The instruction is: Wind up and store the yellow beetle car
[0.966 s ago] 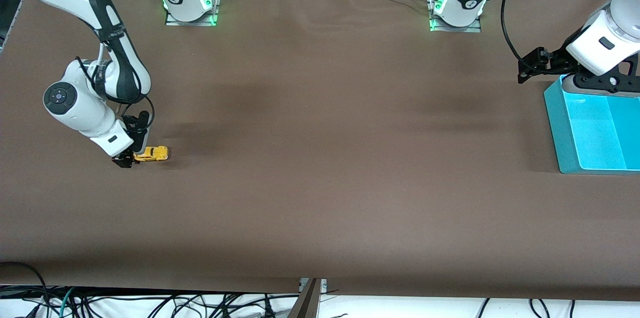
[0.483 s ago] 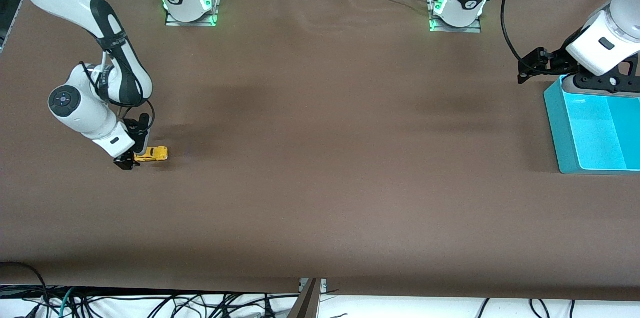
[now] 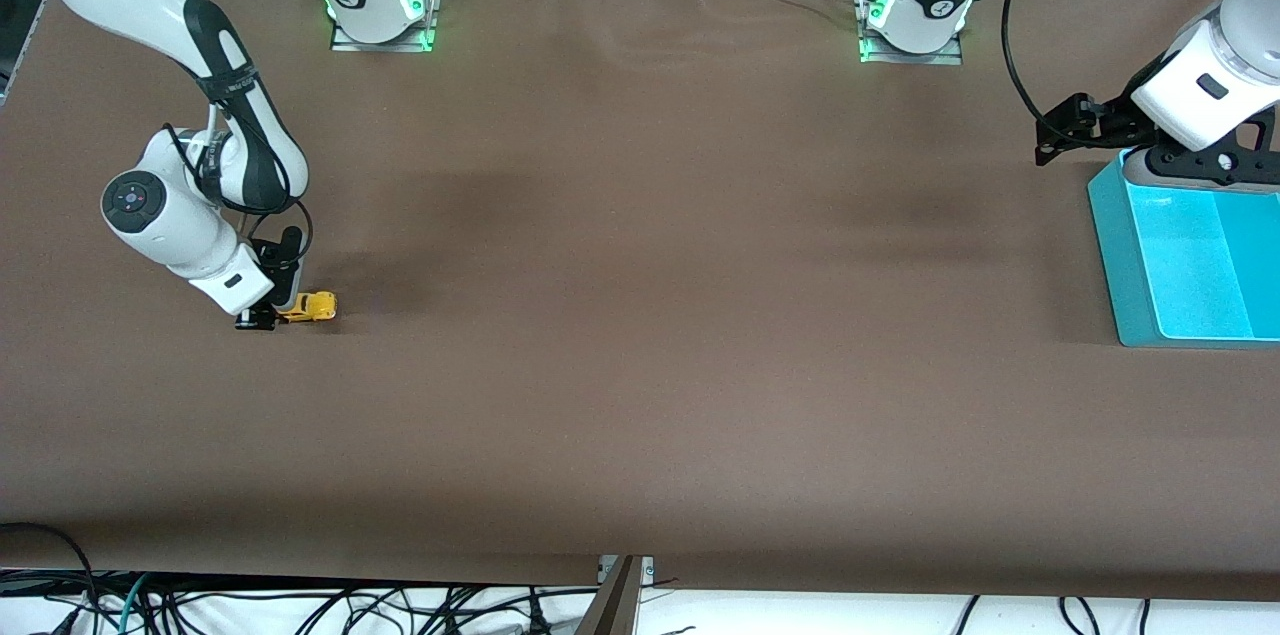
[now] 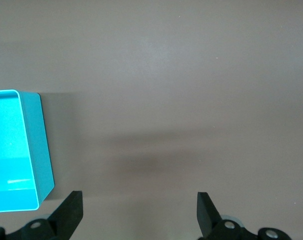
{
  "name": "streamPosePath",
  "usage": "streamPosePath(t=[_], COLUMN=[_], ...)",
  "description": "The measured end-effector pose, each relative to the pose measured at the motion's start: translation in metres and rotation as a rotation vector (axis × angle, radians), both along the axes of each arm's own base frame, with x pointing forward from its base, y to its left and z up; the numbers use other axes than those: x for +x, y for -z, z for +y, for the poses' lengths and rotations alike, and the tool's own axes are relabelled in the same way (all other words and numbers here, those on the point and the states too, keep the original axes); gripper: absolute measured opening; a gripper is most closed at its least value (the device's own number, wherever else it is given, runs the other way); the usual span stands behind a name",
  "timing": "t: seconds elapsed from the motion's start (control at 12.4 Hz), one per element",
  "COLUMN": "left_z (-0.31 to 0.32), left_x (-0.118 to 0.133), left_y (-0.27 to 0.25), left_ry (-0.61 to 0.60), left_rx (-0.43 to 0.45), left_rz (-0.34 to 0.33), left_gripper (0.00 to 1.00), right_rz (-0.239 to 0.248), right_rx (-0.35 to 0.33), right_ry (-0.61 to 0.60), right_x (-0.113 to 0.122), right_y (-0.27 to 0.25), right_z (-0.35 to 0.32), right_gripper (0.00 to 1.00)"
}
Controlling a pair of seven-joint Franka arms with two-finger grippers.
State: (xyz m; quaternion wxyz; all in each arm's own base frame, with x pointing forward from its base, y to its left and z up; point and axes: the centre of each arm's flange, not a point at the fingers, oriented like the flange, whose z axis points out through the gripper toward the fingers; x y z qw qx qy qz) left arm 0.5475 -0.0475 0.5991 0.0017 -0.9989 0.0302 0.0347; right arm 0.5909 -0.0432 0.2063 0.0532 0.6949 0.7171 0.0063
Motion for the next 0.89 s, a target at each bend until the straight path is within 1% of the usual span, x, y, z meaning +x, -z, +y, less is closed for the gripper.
streamPosePath(t=[0.08, 0.56, 0.72, 0.89], left_z=[0.0, 0.0, 0.0, 0.0], left_x=[0.0, 0.0, 0.0, 0.0], left_y=[0.0, 0.0, 0.0, 0.0], left_ry=[0.0, 0.0, 0.0, 0.0], left_rx=[0.0, 0.0, 0.0, 0.0], left_rz=[0.0, 0.001, 0.001, 0.001], left_gripper=[1.0, 1.0, 1.0, 1.0], right_rz=[-0.002, -0.001, -0.002, -0.005], right_rx=[0.0, 0.0, -0.002, -0.009], right_ry=[-0.001, 0.006, 0.016, 0.018], right_x=[0.0, 0.0, -0.002, -0.006], right_y=[-0.001, -0.001, -0.001, -0.001], right_z=[0.0, -0.004, -0.022, -0.059], right_gripper=[0.38, 0.38, 0.38, 0.38])
